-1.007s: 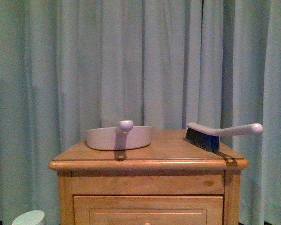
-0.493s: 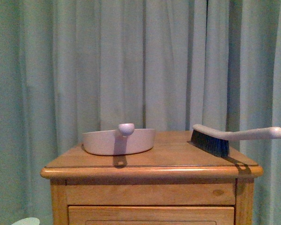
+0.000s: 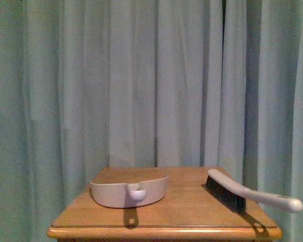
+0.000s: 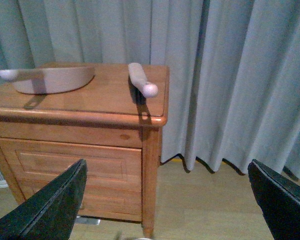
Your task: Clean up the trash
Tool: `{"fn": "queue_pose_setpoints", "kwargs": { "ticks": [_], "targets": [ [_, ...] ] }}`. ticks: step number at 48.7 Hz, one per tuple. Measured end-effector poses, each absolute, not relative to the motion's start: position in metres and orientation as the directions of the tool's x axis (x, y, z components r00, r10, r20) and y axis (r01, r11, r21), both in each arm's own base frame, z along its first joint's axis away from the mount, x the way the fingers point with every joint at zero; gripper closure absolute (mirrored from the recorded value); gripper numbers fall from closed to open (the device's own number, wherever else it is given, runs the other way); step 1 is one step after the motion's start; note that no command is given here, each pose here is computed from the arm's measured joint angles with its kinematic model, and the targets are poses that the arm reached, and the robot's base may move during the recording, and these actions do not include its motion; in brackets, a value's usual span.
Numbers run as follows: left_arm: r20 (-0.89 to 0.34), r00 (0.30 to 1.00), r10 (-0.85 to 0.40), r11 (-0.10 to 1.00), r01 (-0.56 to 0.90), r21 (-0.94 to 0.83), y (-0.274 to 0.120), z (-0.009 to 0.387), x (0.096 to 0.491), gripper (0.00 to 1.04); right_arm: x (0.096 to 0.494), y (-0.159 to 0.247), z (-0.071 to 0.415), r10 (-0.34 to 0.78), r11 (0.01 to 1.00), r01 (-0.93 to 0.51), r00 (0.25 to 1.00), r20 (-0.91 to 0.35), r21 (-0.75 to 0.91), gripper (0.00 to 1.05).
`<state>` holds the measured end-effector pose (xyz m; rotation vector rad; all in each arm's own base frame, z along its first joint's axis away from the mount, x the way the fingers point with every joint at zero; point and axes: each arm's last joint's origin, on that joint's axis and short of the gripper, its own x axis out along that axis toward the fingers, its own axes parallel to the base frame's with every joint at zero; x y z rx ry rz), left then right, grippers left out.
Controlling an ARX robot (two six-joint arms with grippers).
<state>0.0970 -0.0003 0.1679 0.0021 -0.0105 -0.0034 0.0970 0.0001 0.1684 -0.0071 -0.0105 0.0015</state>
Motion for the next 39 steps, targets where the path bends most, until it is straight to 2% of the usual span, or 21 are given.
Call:
{"fn": "queue_pose_setpoints", "kwargs": {
  "ticks": [23,25,28,31,39],
  "targets": [
    [0.01,1.0,-0.004,1.0,0.004,0.002,0.0,0.168,0.097,0.08,0.097,0.0,0.168,0.002,1.0,-0.002,1.0,0.011,-0.007,0.07],
    [-0.033,0.998,-0.063,0.997,0.061,-0.036,-0.001,0.167,0.097,0.08,0.097,0.0,0.168,0.002,1.0,-0.002,1.0,0.011,-0.007,0.07],
    [-0.157,0.969,-0.188,0.97,0.159,-0.184,-0.001,0.163,0.098,0.08,0.097,0.0,0.168,0.002,1.0,-0.002,1.0,0.011,-0.007,0.07],
    [-0.215,0.941,-0.263,0.934,0.192,-0.302,-0.002,0.158,0.101,0.08,0.097,0.0,0.168,0.002,1.0,-0.002,1.0,0.011,-0.007,0.07],
    [-0.197,0.951,-0.238,0.928,0.163,-0.335,0.005,0.179,0.13,0.08,0.097,0.0,0.168,0.002,1.0,-0.002,1.0,0.011,-0.007,0.07]
  ]
}}
